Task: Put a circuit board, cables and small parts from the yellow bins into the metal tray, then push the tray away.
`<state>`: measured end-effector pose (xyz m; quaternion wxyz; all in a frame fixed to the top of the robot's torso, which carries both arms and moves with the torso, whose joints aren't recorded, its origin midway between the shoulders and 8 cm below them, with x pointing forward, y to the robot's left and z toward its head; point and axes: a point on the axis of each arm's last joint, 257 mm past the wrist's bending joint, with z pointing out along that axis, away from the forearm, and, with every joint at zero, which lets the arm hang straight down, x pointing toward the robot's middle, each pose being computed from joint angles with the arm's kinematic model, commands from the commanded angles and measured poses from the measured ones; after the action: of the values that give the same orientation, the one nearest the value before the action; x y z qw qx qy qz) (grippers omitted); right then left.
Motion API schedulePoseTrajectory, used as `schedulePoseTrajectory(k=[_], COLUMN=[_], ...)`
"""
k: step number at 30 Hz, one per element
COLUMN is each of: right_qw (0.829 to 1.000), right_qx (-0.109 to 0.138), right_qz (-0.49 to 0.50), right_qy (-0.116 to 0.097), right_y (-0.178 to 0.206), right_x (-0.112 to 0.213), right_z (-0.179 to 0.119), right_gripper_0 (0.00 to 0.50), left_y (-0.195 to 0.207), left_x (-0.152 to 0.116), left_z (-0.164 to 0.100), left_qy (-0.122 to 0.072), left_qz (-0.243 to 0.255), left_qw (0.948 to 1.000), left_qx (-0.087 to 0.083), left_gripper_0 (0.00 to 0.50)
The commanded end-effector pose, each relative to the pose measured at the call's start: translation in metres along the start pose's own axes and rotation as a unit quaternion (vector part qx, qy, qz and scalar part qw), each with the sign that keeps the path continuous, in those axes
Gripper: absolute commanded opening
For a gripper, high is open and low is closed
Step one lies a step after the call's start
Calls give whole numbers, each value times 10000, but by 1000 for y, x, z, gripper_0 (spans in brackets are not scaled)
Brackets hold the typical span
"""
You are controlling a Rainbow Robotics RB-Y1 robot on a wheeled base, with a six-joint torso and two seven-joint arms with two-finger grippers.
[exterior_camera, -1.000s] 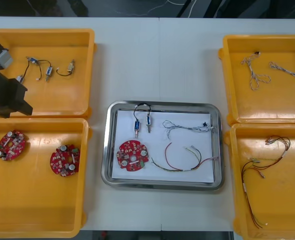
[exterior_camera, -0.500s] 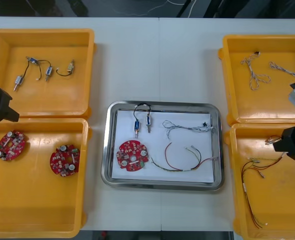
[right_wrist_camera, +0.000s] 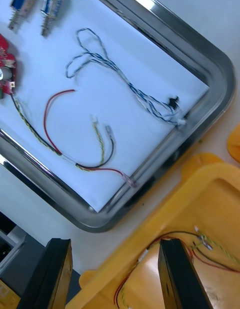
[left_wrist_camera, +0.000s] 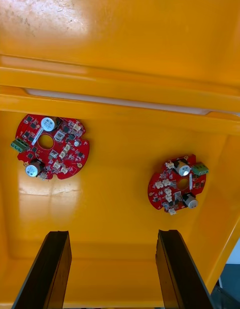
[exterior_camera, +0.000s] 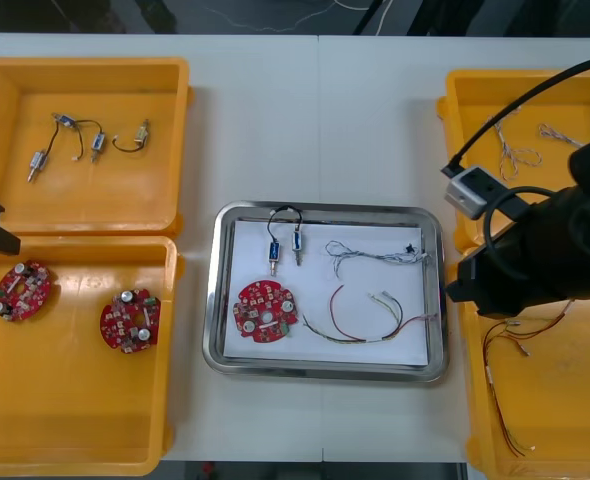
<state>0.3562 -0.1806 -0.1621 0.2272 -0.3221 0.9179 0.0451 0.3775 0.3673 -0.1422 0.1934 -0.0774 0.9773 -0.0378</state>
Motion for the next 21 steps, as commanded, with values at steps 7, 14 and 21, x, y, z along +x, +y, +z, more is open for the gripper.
schedulePoseTrajectory(k=[7,14,21], right_qw=[9817,9629,9325], right_qx=[170,112,-100], right_qz=[-1894,-2675,-3566], right_qy=[99,351,572], right_y=[65,101,123], right_x=[-25,-21,-19], right_z=[25,51,71], right_gripper_0=[500,500,500], left_y=[13,12,12], left_x=[9,9,9], left_z=[-3,-2,-2], left_qy=[-75,-81,-81], left_qz=[899,878,878], left_qw=[9958,9960,9960], left_qx=[-126,-108,-108], left_gripper_0=[500,500,500])
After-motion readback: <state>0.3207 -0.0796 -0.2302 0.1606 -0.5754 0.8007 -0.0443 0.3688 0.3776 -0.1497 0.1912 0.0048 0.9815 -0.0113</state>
